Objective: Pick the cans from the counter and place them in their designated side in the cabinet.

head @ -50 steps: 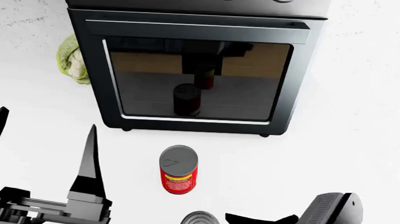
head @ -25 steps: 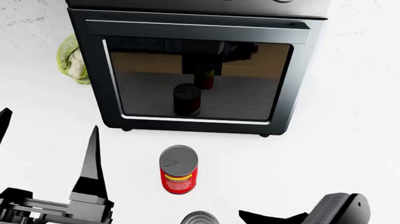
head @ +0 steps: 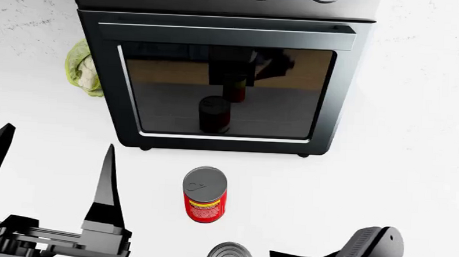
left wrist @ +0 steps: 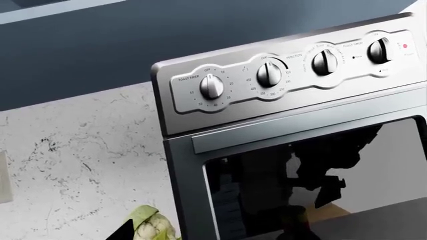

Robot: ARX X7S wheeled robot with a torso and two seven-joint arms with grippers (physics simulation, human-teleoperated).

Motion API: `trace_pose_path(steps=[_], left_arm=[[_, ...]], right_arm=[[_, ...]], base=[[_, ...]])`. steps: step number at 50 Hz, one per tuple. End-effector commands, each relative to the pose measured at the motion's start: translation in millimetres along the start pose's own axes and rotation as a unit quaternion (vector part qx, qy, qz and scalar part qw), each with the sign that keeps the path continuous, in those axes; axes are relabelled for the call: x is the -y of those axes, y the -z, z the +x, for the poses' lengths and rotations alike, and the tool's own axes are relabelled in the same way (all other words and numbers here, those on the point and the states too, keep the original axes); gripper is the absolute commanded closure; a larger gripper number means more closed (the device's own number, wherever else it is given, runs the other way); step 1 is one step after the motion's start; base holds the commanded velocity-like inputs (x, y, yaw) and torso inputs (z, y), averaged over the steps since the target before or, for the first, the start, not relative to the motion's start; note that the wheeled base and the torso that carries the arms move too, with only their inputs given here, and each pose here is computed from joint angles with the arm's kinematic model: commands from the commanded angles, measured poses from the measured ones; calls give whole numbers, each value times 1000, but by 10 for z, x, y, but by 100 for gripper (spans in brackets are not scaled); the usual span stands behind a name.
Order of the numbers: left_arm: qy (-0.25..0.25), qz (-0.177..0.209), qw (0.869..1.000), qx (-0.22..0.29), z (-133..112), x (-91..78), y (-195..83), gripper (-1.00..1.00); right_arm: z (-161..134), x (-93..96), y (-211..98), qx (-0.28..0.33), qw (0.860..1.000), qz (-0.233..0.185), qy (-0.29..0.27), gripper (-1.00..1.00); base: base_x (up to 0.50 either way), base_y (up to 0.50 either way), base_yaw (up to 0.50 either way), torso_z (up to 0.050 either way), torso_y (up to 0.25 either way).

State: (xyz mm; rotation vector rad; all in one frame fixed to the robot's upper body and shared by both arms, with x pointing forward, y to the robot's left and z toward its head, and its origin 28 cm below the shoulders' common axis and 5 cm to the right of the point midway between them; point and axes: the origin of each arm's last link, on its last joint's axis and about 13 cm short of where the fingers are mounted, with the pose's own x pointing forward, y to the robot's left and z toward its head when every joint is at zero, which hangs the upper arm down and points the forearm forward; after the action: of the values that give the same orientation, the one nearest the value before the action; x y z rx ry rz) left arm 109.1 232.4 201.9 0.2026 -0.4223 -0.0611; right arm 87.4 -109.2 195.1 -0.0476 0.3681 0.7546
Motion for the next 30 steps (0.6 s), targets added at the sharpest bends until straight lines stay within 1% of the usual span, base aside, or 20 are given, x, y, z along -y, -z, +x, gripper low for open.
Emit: trace_pose_path(steps=[1, 16, 30], left_arm=[[1, 1, 1000, 2, 5, 1, 0, -100], [1, 6, 1000, 9, 3, -2, 7, -100], [2, 4, 1000, 10, -2, 4, 13, -100]], right_arm=[[98, 32, 45, -9, 1000, 0, -4, -100], [279, 35, 77, -21, 999, 5, -25, -100], [331, 40, 109, -26, 999, 7, -33, -100]], base=[[0, 0, 0, 0, 0], [0, 0, 0, 0, 0], [0, 0, 0, 0, 0]])
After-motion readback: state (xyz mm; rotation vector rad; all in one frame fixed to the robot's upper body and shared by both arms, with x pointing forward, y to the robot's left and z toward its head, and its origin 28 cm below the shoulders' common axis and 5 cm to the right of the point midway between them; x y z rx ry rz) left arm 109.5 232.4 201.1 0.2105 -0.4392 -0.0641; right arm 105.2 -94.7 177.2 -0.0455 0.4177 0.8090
